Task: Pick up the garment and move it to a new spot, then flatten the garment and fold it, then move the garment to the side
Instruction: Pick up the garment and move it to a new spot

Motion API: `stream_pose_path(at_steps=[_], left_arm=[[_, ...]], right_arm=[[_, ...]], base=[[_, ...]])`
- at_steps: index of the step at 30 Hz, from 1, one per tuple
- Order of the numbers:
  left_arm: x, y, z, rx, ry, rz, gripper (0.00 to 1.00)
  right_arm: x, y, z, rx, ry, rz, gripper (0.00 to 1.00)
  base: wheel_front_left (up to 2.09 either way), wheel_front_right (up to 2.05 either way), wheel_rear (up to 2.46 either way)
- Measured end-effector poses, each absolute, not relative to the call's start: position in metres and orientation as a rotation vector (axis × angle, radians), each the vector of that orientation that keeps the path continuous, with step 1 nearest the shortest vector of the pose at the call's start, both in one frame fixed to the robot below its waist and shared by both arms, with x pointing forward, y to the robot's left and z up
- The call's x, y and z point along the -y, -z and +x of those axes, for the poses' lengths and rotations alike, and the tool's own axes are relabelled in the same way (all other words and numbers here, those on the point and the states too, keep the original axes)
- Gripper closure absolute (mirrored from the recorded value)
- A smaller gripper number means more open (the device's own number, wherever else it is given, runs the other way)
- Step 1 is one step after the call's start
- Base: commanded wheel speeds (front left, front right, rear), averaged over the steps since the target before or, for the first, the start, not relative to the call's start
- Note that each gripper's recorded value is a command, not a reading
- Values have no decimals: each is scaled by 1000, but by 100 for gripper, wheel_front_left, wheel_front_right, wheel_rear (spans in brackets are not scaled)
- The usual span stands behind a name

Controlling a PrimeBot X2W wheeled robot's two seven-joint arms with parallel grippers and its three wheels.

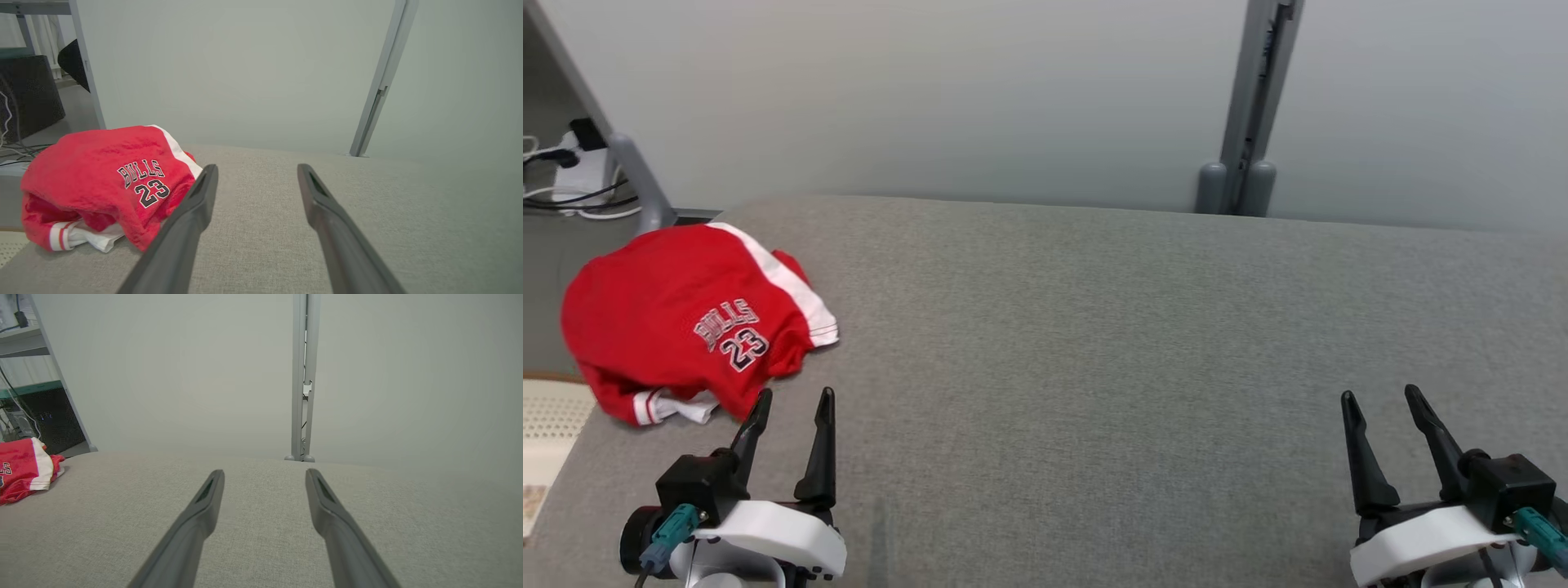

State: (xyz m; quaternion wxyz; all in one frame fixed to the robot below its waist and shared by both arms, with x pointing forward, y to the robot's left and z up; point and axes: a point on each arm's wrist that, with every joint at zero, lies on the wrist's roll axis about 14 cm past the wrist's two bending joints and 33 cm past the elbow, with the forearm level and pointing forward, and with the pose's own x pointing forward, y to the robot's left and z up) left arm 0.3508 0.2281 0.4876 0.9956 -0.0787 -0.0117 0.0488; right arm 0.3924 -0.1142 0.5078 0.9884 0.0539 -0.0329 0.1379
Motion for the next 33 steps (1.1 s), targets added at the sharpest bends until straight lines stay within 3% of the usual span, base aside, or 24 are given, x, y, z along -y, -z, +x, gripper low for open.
stream_pose_path(at_steps=[18,33], left_arm=[[-326,-487,268,44,-428,-135,0],[-338,-485,250,42,-487,-133,0]], right_arm=[[-8,-515,407,74,-618,106,0],[-29,-515,407,71,-675,106,0]], base=[[0,0,0],[0,0,0]])
